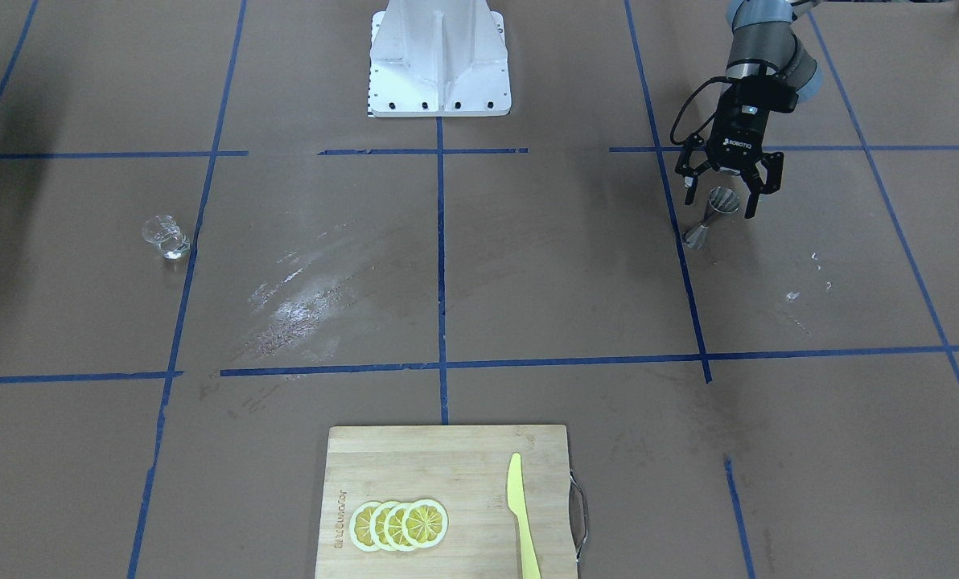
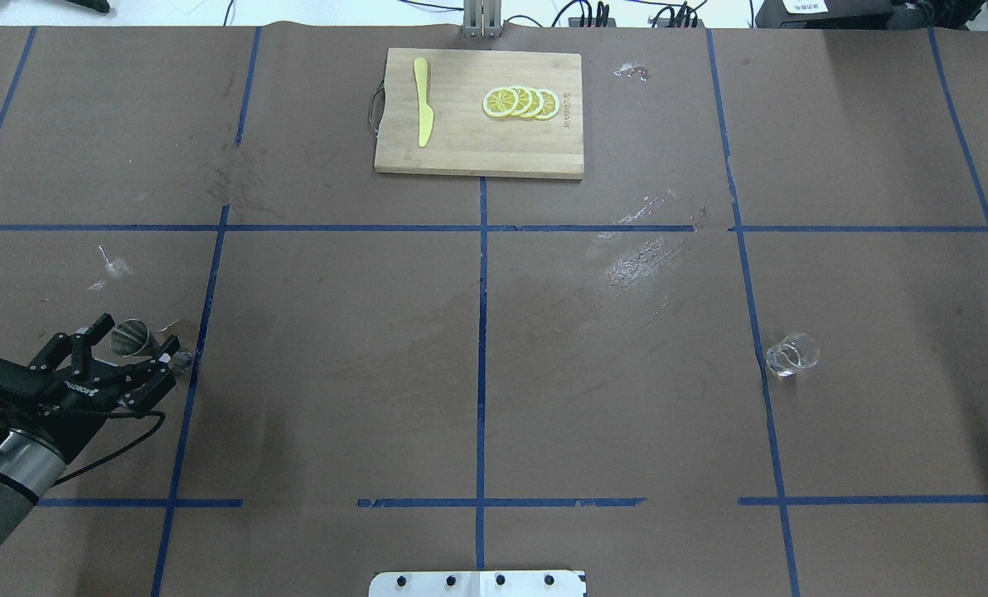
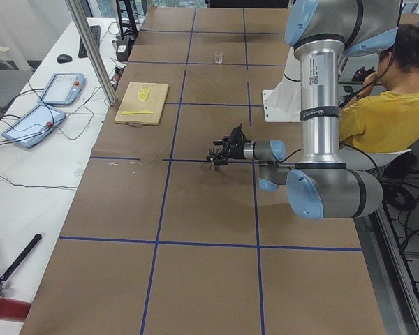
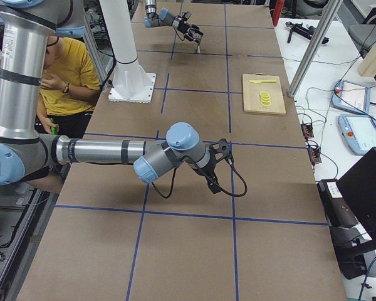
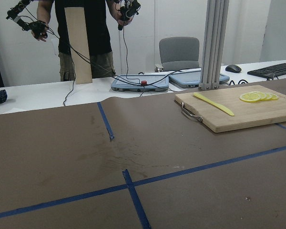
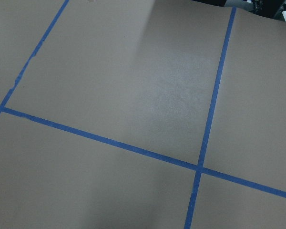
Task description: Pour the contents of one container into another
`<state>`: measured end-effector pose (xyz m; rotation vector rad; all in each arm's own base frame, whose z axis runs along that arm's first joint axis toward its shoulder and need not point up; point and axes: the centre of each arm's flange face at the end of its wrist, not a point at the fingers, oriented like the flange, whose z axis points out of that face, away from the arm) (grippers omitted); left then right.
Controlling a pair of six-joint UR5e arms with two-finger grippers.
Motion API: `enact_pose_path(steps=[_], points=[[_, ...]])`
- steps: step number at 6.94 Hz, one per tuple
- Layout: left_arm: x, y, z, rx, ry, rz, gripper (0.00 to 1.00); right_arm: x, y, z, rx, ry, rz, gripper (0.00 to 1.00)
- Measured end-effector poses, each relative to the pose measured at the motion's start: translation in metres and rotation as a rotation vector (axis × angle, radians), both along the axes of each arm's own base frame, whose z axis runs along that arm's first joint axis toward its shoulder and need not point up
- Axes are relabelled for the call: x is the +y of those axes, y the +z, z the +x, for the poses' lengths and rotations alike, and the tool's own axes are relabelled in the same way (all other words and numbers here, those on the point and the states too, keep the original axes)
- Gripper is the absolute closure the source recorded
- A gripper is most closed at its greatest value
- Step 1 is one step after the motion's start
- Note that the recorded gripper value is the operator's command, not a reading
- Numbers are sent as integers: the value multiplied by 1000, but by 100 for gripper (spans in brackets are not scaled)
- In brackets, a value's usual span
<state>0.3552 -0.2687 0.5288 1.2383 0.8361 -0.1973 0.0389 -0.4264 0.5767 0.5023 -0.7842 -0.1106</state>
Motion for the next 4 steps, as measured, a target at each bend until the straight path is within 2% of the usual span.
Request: enact_pose_path(steps=[2,4], points=[[1,11,18,-18,5,-2,14,0,1,0,1,1,-1,0],[1,20,27,-35,7,-5,59,0,1,0,1,1,-2,0]])
